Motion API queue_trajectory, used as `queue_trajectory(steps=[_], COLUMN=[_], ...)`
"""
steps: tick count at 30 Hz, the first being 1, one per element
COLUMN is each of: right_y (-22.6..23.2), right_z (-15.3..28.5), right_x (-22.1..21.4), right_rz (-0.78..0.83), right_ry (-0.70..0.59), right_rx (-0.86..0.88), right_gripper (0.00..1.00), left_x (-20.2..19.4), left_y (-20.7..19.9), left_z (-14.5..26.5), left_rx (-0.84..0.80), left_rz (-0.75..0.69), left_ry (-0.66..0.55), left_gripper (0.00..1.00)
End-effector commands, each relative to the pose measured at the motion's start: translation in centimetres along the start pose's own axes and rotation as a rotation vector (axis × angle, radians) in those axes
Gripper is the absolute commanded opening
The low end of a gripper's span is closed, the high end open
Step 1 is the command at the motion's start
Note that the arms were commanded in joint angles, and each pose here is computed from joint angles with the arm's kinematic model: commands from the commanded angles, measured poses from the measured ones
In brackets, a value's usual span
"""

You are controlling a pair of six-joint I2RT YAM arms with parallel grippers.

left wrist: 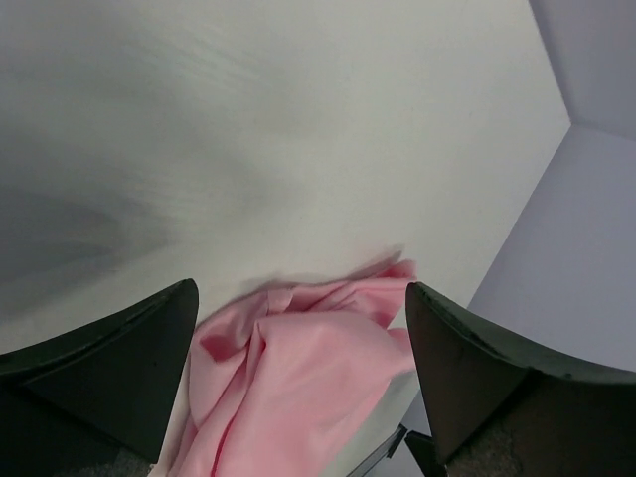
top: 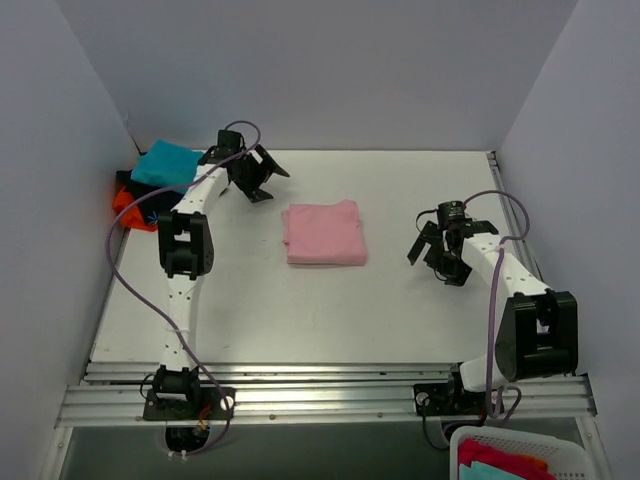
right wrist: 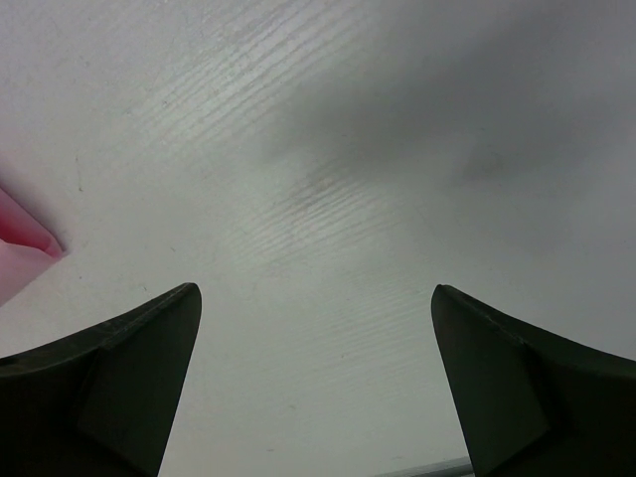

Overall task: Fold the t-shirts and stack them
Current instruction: Fold the tshirt

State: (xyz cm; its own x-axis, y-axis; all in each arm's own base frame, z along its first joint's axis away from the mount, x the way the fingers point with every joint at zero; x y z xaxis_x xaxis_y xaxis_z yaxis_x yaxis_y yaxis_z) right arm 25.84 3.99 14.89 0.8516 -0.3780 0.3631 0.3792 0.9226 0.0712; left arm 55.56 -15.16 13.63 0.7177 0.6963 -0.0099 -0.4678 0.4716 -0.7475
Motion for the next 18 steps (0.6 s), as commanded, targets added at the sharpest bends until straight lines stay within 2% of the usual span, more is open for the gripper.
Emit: queue_trajectory(steps=[1, 2, 3, 10, 18], right_y=[-1.0, -1.1, -1.2, -1.5, -2.1], right_z=[0.8, 1.0, 1.0, 1.3, 3.1], right_x=[-1.5, -1.7, -1.8, -2.5, -2.5], right_rz=[0.013, 0.012, 0.009, -0.006, 0.0], right_ry=[0.02, 0.013, 0.014, 0.017, -0.002], right_rx=[-0.033, -0.029, -0.028, -0.028, -0.055], right_gripper=[0.96, 0.96, 0.96, 0.96, 0.96], left_x=[-2.3, -3.4, -3.8, -8.6, -10.9], left_y=[-2.8, 0.4, -0.7, 5.5, 6.9], left_z=[6.3, 5.5, 7.4, 9.4, 5.5], left_rx=[-0.002, 0.076, 0.023, 0.085, 0.002], left_rz=[-0.095, -0.057, -0.083, -0.028, -0.057], left_ry=[-0.032, 0.001, -0.038, -0.041, 0.04], left_gripper=[0.94, 0.94, 0.94, 0.94, 0.94])
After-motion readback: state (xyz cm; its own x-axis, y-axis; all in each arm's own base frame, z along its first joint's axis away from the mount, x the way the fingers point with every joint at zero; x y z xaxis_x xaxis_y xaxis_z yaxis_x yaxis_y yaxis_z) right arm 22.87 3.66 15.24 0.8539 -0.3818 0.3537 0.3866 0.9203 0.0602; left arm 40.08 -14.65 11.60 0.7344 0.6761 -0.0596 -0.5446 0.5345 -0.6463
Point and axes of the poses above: each gripper's point midway between its finger pads, its own z axis back along the fingers, its own y axis along the line the jaws close on, x = y × z, the point moved 9 cm from there along z, back along the fingers, and after that the axes turned 10 degrees about z, right-handed, at the moved point
